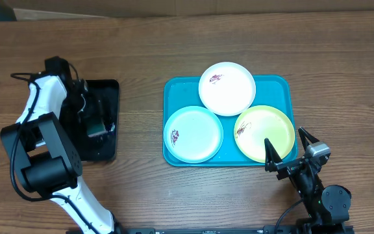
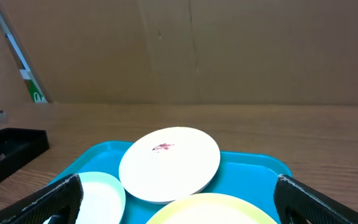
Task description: Clean dirty plates on tray and stack at the side
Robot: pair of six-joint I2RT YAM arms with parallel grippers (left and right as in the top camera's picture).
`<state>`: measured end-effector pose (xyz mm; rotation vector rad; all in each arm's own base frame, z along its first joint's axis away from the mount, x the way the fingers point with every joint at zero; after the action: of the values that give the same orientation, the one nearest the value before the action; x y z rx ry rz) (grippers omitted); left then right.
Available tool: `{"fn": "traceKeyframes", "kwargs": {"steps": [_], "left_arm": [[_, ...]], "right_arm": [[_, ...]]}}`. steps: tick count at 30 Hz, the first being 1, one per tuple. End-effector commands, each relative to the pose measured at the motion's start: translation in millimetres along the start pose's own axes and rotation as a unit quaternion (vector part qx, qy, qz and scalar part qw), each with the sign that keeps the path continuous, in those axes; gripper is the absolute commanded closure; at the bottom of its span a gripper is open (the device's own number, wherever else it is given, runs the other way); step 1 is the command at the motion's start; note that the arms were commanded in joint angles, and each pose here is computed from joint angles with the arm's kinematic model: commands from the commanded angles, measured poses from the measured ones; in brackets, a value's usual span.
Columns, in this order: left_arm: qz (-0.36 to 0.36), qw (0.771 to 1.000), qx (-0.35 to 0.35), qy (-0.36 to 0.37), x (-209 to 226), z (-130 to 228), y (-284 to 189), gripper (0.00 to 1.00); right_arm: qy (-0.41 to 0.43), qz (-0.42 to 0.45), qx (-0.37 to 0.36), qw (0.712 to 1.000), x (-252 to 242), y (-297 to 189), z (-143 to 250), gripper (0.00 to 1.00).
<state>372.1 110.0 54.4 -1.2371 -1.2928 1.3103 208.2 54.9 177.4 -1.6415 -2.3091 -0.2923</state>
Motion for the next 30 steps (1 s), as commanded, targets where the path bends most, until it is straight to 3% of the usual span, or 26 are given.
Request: {"fn": "traceKeyframes", "kwargs": {"steps": [1, 4, 7, 9, 13, 15, 17, 19, 24, 26, 30], "left_arm": [[-0.005, 1.0, -0.018, 0.005, -1.9, -15.7, -14.6, 0.14], [-0.003, 1.0, -0.012, 0.004, -2.7, -13.5, -16.0, 0.25], [0.0, 1.0, -0.003, 0.003, -3.9, -9.3, -15.4, 0.62], [0.002, 1.0, 0.004, 0.002, -4.6, -6.2, -15.4, 0.71], [0.003, 1.0, 0.014, -0.001, -5.4, -1.8, -14.7, 0.68], [0.004, 1.0, 0.017, -0.001, -5.4, 0.4, -12.1, 0.55], [0.005, 1.0, 0.022, -0.002, -5.9, 4.0, -7.3, 0.35], [0.006, 1.0, 0.026, -0.002, -6.2, 7.5, -3.1, 0.35], [0.007, 1.0, 0.031, -0.002, -6.6, 12.7, 6.1, 0.57], [0.007, 0.999, 0.031, -0.002, -6.6, 14.1, 9.0, 0.56], [0.007, 0.999, 0.033, -0.002, -6.9, 17.5, 15.0, 0.34]], "right_arm": [[0.003, -0.003, 0.0, 1.0, 0.1, 0.2, 2.3, 0.0], [0.003, -0.003, 0.0, 1.0, 0.1, 0.2, 2.3, 0.0], [0.003, -0.003, 0.0, 1.0, 0.1, 0.2, 2.3, 0.0], [0.003, -0.003, 0.0, 1.0, 0.1, 0.2, 2.3, 0.0], [0.003, -0.003, 0.0, 1.0, 0.1, 0.2, 2.3, 0.0], [0.003, -0.003, 0.0, 1.0, 0.1, 0.2, 2.3, 0.0], [0.003, -0.003, 0.0, 1.0, 0.1, 0.2, 2.3, 0.0], [0.003, -0.003, 0.0, 1.0, 0.1, 0.2, 2.3, 0.0], [0.003, -0.003, 0.0, 1.0, 0.1, 0.2, 2.3, 0.0], [0.003, -0.003, 0.0, 1.0, 0.1, 0.2, 2.3, 0.0], [0.003, -0.003, 0.0, 1.0, 0.1, 0.2, 2.3, 0.0]]}}
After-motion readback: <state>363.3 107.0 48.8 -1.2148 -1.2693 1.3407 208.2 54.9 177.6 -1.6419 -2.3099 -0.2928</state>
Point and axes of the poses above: each gripper's point midway between its finger pads, its own y axis out along the fingers, its own x axis along the line the jaws close on, z = x × y, the point moved 3 cm from there along -y, back along the fingers, and after that the axes turned 13 degrees about y, right-handed, at the moved point
